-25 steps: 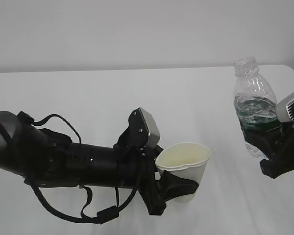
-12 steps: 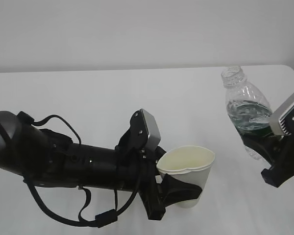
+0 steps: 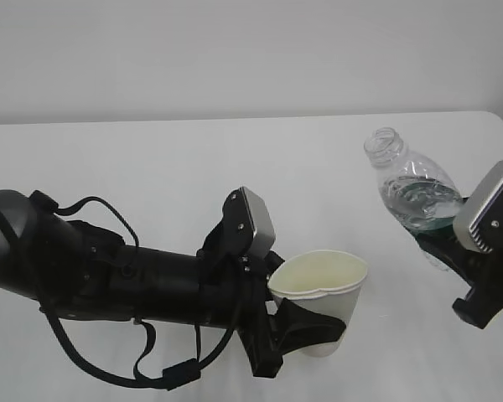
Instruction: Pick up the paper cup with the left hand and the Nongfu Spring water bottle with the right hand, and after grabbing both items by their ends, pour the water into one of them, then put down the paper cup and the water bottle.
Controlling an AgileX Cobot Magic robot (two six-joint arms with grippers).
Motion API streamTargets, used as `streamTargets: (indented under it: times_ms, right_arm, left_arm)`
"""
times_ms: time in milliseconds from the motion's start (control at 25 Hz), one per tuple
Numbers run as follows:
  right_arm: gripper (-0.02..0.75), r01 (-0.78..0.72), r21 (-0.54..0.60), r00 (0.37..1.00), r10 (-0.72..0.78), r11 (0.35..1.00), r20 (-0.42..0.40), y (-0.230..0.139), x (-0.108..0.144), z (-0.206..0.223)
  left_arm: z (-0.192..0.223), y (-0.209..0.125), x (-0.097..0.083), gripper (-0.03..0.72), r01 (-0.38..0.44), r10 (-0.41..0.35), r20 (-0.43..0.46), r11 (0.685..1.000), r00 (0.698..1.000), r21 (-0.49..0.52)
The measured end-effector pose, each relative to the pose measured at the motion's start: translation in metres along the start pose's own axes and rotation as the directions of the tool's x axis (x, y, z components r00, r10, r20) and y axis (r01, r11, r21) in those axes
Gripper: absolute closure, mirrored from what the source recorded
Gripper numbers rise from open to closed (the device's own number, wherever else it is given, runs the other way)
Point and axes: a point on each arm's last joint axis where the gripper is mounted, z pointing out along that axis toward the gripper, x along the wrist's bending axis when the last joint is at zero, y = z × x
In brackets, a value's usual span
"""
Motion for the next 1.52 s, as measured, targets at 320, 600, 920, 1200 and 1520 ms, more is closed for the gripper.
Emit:
streamTargets:
  times_ms: [320, 600, 920, 1200, 1520]
  right_arm:
    - [0.355, 0.106, 0.0, 0.994, -0.106, 0.994, 0.0, 0.0, 0.0, 0.0]
    - [0.355, 0.217, 0.0, 0.976, -0.217, 0.976, 0.0, 0.0, 0.0, 0.0]
    - [0.355, 0.278, 0.002, 0.961, -0.278, 0.961, -0.001, -0.0002, 0.0, 0.0]
    - [0.355, 0.292, 0.002, 0.957, -0.292, 0.957, -0.001, -0.0002, 0.0, 0.0]
    - [0.355, 0.356, 0.002, 0.935, -0.356, 0.935, -0.001, -0.0002, 0.0, 0.0]
  left_arm:
    - [0.0, -0.0001, -0.0001, 0.291, -0.001, 0.001, 0.001, 1.0, 1.0, 0.001]
    - [0.0, -0.0001, -0.0001, 0.291, -0.022, 0.022, 0.001, 1.0, 1.0, 0.001]
    - [0.0, -0.0001, -0.0001, 0.291, -0.046, 0.046, 0.001, 0.999, 0.999, 0.001]
    - [0.0, -0.0001, -0.0001, 0.291, -0.094, 0.094, 0.001, 0.996, 0.996, 0.001]
    - [0.0, -0.0002, -0.0002, 0.292, -0.11, 0.11, 0.003, 0.994, 0.994, 0.001]
